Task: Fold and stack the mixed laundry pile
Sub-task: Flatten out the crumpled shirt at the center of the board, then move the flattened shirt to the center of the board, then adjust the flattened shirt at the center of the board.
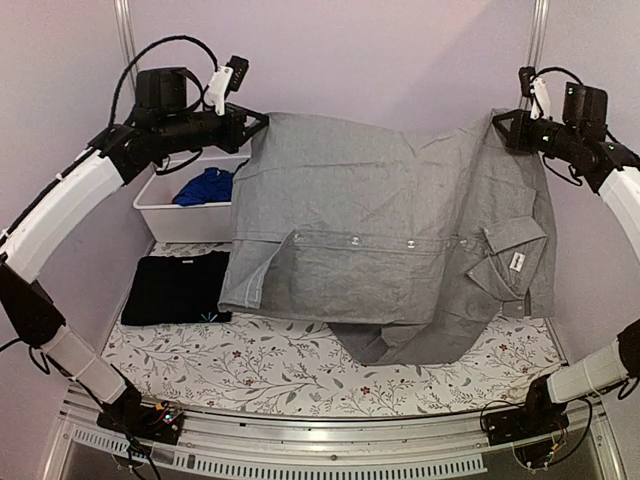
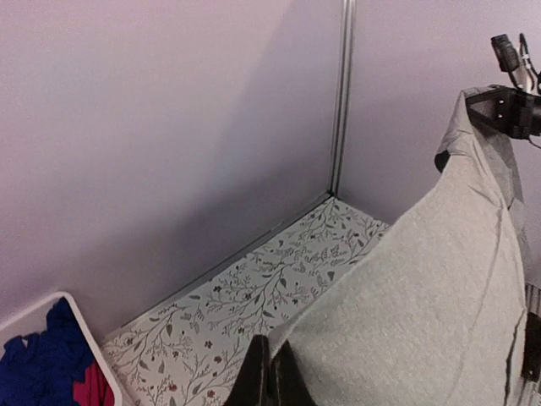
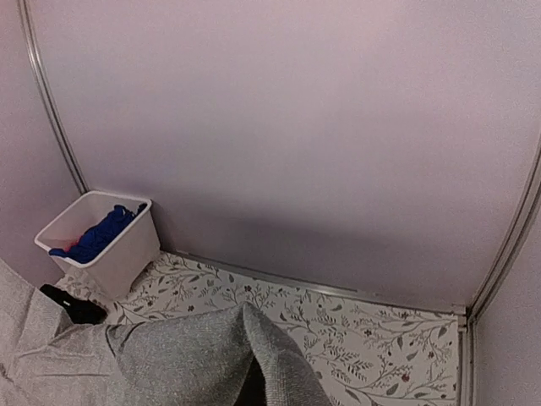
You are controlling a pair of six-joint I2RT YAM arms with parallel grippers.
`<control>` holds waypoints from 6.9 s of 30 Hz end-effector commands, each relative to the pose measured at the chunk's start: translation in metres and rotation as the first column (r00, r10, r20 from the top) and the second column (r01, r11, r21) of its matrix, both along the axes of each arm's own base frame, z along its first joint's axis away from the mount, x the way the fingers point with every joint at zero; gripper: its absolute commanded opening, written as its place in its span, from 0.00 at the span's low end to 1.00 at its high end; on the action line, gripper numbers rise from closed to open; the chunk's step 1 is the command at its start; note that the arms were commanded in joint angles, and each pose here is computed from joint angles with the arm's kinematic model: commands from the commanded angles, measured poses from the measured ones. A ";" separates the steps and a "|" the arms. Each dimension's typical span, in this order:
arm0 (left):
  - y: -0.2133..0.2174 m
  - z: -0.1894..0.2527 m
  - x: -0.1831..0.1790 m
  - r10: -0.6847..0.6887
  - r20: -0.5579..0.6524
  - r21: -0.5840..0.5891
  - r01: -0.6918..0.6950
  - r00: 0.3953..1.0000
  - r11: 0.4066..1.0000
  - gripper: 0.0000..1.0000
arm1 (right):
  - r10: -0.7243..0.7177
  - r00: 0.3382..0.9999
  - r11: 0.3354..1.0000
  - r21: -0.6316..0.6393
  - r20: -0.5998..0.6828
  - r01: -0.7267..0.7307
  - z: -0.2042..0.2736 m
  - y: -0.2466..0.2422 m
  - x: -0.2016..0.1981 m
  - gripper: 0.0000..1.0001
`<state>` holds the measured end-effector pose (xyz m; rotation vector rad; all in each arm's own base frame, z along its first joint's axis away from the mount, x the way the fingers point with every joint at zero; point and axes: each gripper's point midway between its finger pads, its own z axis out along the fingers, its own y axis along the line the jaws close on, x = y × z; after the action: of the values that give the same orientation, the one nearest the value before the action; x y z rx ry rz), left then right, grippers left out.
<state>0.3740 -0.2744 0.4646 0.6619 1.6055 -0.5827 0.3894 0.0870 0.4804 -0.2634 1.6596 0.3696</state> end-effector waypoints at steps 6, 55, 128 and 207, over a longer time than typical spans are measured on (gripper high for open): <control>0.009 -0.090 0.171 0.311 -0.204 0.072 -0.303 0.928 0.950 0.00 | -0.175 0.977 0.984 0.019 -0.124 0.179 -0.046 -0.023 0.124 0.00; 0.009 -0.210 0.042 -0.100 -0.256 0.049 0.116 0.962 0.992 0.00 | 0.256 0.965 0.955 -0.139 -0.059 -0.262 -0.073 0.025 0.076 0.03; -0.063 -0.434 -0.022 0.060 -0.642 0.460 0.321 0.764 0.828 0.47 | -0.191 0.553 0.952 -0.016 -0.811 0.306 -0.312 -0.075 0.090 0.81; 0.031 -0.340 0.026 0.171 -0.531 0.352 0.032 0.830 0.936 0.55 | 0.724 0.418 0.607 0.221 -0.549 -0.763 -0.179 0.237 -0.182 0.83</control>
<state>0.4047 -0.2298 0.0986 0.6950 2.4130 -0.3874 0.1437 0.3478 0.2695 -1.3207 2.1826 1.3606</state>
